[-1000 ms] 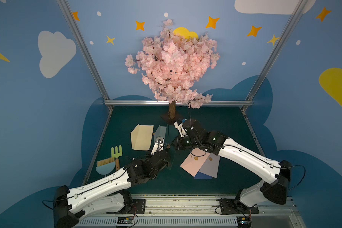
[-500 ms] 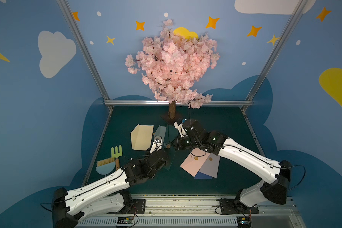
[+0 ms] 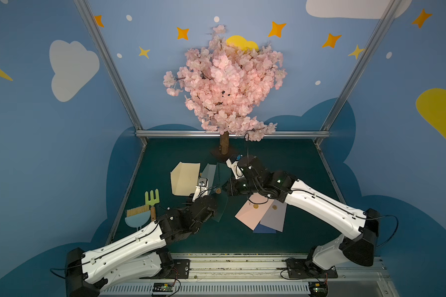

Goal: Open the envelope
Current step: Open the envelope flap on the envelope.

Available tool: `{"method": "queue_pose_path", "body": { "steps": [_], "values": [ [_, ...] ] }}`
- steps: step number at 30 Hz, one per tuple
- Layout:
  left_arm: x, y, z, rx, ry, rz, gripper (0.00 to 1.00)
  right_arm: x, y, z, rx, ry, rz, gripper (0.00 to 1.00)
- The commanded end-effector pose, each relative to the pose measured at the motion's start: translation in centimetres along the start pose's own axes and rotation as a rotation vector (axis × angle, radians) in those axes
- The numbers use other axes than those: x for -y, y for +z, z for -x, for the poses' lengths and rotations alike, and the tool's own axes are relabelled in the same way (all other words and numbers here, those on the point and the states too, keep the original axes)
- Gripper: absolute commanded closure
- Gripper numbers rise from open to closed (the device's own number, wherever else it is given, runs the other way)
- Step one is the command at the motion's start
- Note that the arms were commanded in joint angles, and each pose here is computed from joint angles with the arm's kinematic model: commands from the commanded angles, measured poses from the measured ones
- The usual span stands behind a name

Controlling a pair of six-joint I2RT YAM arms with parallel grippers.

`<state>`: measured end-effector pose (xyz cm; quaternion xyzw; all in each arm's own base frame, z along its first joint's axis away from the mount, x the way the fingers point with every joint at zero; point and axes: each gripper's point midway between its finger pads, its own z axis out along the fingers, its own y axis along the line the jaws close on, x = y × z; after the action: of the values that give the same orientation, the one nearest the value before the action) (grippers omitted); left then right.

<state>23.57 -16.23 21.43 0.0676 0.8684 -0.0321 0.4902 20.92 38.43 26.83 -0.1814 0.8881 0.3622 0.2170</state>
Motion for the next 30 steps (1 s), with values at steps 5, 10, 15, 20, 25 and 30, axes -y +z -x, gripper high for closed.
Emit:
{"method": "queue_pose_path", "body": {
  "steps": [5,10,15,20,25,30],
  "values": [
    [-1.8,-0.1,0.0,0.009,-0.023,0.056,0.47,-0.4,-0.5,-1.6,-0.048,-0.006,0.011,1.00],
    [-2.3,-0.3,-0.1,0.008,-0.031,0.064,0.46,-0.2,-0.9,-1.9,-0.051,-0.009,0.008,1.00],
    [-2.9,-0.4,-0.2,0.008,-0.038,0.073,0.46,-0.1,-1.2,-2.1,-0.052,-0.008,0.011,1.00],
    [-3.1,-0.4,-0.2,0.007,-0.048,0.075,0.46,-0.3,-1.5,-2.4,-0.057,-0.011,0.022,1.00],
    [-3.5,-0.5,-0.4,0.002,-0.053,0.081,0.46,-0.3,-1.7,-2.7,-0.060,-0.011,0.033,1.00],
    [-3.9,-0.6,-0.5,0.004,-0.062,0.084,0.46,-0.4,-1.9,-2.9,-0.065,-0.014,0.043,1.00]
  ]
}}
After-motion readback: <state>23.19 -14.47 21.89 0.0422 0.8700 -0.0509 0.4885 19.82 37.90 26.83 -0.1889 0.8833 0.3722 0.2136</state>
